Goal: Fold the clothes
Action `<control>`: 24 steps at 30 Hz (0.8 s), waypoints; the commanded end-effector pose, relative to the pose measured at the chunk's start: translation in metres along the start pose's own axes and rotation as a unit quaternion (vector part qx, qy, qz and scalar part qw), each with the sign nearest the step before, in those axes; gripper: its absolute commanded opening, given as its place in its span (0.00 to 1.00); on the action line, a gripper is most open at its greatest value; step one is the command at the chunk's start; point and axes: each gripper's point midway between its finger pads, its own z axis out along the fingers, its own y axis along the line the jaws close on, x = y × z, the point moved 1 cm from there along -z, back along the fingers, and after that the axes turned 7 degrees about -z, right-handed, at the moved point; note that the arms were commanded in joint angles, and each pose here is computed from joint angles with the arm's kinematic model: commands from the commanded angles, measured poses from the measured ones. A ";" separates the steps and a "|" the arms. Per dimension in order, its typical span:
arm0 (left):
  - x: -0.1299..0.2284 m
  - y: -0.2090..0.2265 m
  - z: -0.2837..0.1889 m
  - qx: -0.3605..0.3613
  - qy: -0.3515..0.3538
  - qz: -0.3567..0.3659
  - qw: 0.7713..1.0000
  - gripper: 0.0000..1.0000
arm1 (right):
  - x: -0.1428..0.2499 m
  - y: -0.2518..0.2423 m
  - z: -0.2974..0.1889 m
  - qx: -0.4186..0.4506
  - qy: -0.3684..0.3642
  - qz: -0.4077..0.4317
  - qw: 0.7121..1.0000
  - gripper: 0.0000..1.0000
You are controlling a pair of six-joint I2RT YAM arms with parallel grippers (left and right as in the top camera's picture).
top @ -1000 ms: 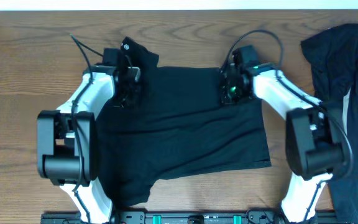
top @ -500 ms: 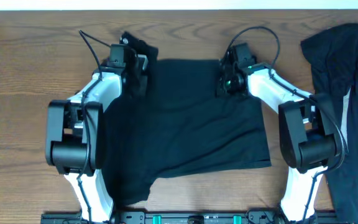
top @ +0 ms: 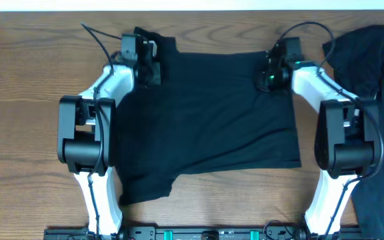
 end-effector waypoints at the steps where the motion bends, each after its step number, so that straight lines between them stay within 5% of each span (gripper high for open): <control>1: -0.036 -0.015 -0.032 0.004 -0.025 0.032 0.999 0.31 | -0.021 -0.013 -0.032 -0.006 -0.023 -0.014 1.000 0.27; 4: -0.041 -0.021 -0.064 -0.005 -0.012 0.035 0.999 0.51 | -0.026 -0.011 -0.068 -0.021 -0.036 -0.013 0.999 0.34; 6: -0.041 -0.025 -0.086 -0.008 -0.007 0.033 0.999 0.52 | -0.027 -0.012 -0.090 -0.020 -0.043 -0.009 0.999 0.36; 13: -0.021 -0.033 -0.175 -0.016 0.000 0.021 1.000 0.50 | -0.015 0.001 -0.161 -0.019 -0.063 -0.018 0.998 0.43; 19: 0.036 -0.016 -0.238 -0.083 0.065 -0.043 0.993 0.42 | 0.016 0.012 -0.205 -0.017 -0.043 -0.011 0.999 0.51; 24: 0.094 0.011 -0.245 -0.167 0.164 -0.121 0.965 0.38 | 0.047 0.014 -0.218 -0.014 0.002 0.003 1.000 0.51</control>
